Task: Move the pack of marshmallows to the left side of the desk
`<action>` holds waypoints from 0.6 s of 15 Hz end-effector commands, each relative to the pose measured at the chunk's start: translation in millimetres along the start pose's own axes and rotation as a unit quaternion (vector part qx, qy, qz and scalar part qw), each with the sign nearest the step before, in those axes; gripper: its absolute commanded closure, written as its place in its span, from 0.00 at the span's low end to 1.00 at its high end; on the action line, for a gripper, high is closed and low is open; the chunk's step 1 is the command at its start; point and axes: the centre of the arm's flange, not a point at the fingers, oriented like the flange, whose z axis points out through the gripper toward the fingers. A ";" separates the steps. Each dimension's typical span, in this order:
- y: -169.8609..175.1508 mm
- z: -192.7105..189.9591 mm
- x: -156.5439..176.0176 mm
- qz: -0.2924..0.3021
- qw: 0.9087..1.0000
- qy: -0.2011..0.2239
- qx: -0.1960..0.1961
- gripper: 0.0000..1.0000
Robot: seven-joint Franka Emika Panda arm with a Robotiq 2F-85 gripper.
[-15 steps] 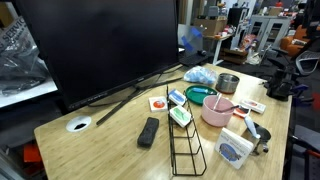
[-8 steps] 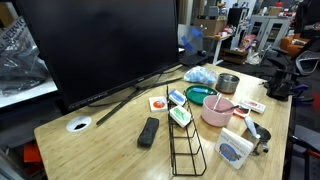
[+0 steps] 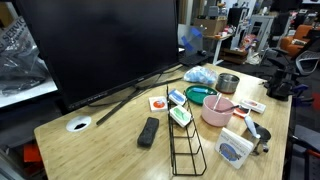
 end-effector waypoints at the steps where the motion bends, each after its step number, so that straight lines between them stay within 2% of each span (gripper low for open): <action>1: 3.4 4.6 3.3 0.014 1.000 0.003 -0.003 0.00; 9: 8.0 10.7 8.8 0.037 0.999 0.006 -0.008 0.00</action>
